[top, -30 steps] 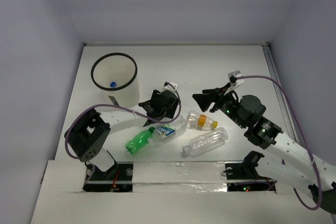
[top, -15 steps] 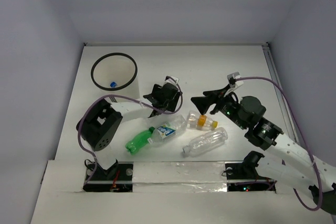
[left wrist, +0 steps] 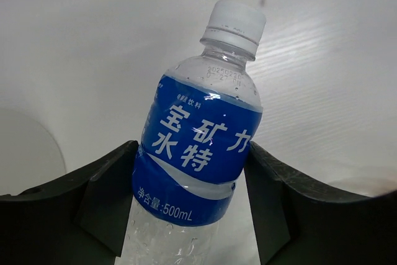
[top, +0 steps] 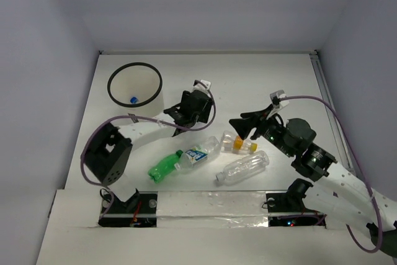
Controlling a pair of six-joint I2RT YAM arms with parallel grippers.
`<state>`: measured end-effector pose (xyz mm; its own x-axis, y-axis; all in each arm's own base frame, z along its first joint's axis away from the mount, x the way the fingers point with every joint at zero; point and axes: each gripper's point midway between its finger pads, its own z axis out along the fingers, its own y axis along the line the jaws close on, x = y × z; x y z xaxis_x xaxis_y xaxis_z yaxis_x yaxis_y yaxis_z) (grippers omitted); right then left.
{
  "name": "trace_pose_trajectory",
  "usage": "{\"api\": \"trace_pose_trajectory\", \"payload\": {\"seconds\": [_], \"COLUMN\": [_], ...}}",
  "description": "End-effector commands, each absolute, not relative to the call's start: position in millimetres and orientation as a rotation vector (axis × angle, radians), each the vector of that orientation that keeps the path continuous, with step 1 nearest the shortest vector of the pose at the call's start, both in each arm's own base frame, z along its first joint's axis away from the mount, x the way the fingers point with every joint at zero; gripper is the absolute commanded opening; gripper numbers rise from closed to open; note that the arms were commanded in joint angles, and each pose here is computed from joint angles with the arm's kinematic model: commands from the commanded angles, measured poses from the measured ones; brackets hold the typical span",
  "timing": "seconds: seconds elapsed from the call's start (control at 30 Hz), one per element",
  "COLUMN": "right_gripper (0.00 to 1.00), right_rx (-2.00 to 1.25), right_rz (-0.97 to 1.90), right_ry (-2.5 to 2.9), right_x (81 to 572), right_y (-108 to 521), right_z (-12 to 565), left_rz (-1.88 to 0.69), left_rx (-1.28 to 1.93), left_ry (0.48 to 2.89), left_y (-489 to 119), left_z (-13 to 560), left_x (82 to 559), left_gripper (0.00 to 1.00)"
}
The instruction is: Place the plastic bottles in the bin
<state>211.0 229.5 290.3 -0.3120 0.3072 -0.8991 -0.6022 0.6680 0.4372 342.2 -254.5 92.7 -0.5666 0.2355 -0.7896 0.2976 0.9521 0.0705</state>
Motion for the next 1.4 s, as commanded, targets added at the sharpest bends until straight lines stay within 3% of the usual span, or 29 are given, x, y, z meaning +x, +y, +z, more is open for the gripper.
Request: {"api": "trace_pose_trajectory", "payload": {"seconds": [0.0,0.23,0.5,0.73,0.93,1.13,1.23,1.37], "right_gripper": [0.68,0.68,0.68,0.68,0.68,0.68,0.69,0.69], "right_rx": [-0.257,-0.267,-0.319,-0.336,-0.343,-0.350,-0.361,-0.389], "right_rz": [0.957,0.977,1.034,1.024,1.011,1.009,1.011,1.029], "right_ry": [1.598,1.595,1.599,1.662,1.701,1.704,1.709,1.749], "right_x": [202.5,200.5,200.7,200.6,199.9,198.5,197.4,194.1], "right_y": [227.2,230.1,248.2,250.9,250.7,249.7,250.7,256.0], "right_z": [301.7,298.1,289.1,260.4,241.0,239.4,238.5,227.5], "left_rz": [-0.299,-0.557,-0.432,-0.228,-0.112,-0.055,-0.058,-0.085], "left_rx": [0.225,-0.009,-0.311,-0.450,-0.444,-0.446,-0.458,-0.456], "left_ry": [1.965,1.594,1.358,1.236,1.241,1.289,1.308,1.318], "left_y": [-269.2,-234.7,-130.2,-57.5,-38.7,-31.5,-32.1,-35.4], "left_z": [204.1,363.7,437.1,439.5,414.3,383.9,371.3,368.0], "left_x": [354.8,323.1,332.3,356.0,374.3,392.8,394.6,393.2], "left_gripper": [0.40,0.42,0.45,0.45,0.46,0.54,0.63,0.87]}}
